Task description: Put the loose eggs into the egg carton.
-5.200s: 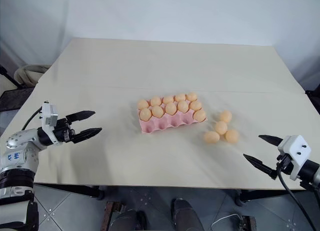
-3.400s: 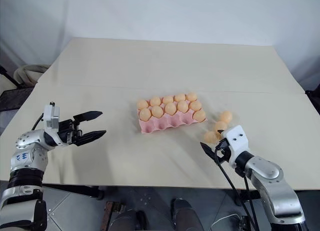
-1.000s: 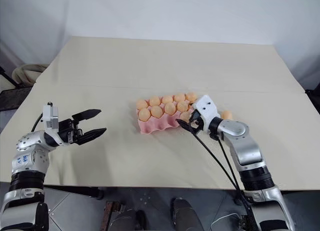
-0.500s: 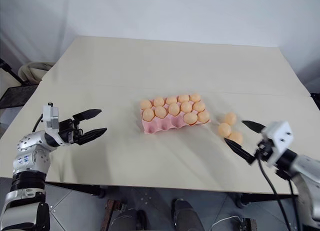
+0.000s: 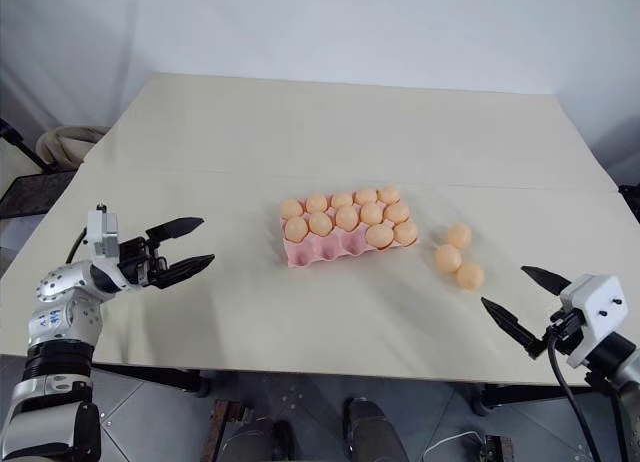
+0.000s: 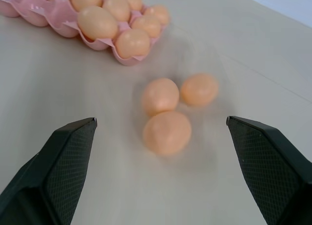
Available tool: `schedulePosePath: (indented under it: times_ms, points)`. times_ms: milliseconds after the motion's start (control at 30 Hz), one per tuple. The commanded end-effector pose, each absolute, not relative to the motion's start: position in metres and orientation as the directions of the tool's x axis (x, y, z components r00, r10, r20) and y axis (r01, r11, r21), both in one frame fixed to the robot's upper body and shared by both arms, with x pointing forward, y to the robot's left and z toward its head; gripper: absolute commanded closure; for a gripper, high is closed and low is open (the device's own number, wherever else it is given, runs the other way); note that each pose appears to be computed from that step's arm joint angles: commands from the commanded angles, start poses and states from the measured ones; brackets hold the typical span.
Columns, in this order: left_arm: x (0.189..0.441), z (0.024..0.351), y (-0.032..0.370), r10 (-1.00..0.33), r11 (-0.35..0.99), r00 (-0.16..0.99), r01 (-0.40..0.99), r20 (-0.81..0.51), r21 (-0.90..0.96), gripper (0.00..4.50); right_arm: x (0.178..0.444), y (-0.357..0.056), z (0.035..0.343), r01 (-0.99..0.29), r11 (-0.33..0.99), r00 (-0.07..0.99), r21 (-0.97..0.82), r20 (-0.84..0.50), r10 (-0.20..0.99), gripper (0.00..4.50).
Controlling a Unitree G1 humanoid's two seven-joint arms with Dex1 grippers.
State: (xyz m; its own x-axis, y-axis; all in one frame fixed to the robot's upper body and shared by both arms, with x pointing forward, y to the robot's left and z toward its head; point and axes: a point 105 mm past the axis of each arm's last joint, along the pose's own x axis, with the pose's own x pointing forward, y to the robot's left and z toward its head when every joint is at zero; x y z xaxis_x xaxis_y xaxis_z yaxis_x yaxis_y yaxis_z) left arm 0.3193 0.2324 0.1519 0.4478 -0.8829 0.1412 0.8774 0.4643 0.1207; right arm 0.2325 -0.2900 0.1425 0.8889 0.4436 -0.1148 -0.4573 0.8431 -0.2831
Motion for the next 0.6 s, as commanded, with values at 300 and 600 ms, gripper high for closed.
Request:
schedulePosePath:
  times_ms: [300, 600]
  points:
    - [0.32, 0.165, 0.232, -0.882, 0.467, 0.441, 0.866, 0.169, 0.179, 0.0, 0.26, -0.271, 0.128, -0.41, 0.887, 0.912, -0.211, -0.075, 0.404, 0.04]
    - [0.321, 0.164, 0.229, -0.882, 0.466, 0.439, 0.867, 0.173, 0.177, 0.0, 0.294, -0.277, 0.105, -0.346, 0.919, 0.936, -0.187, -0.139, 0.324, 0.04]
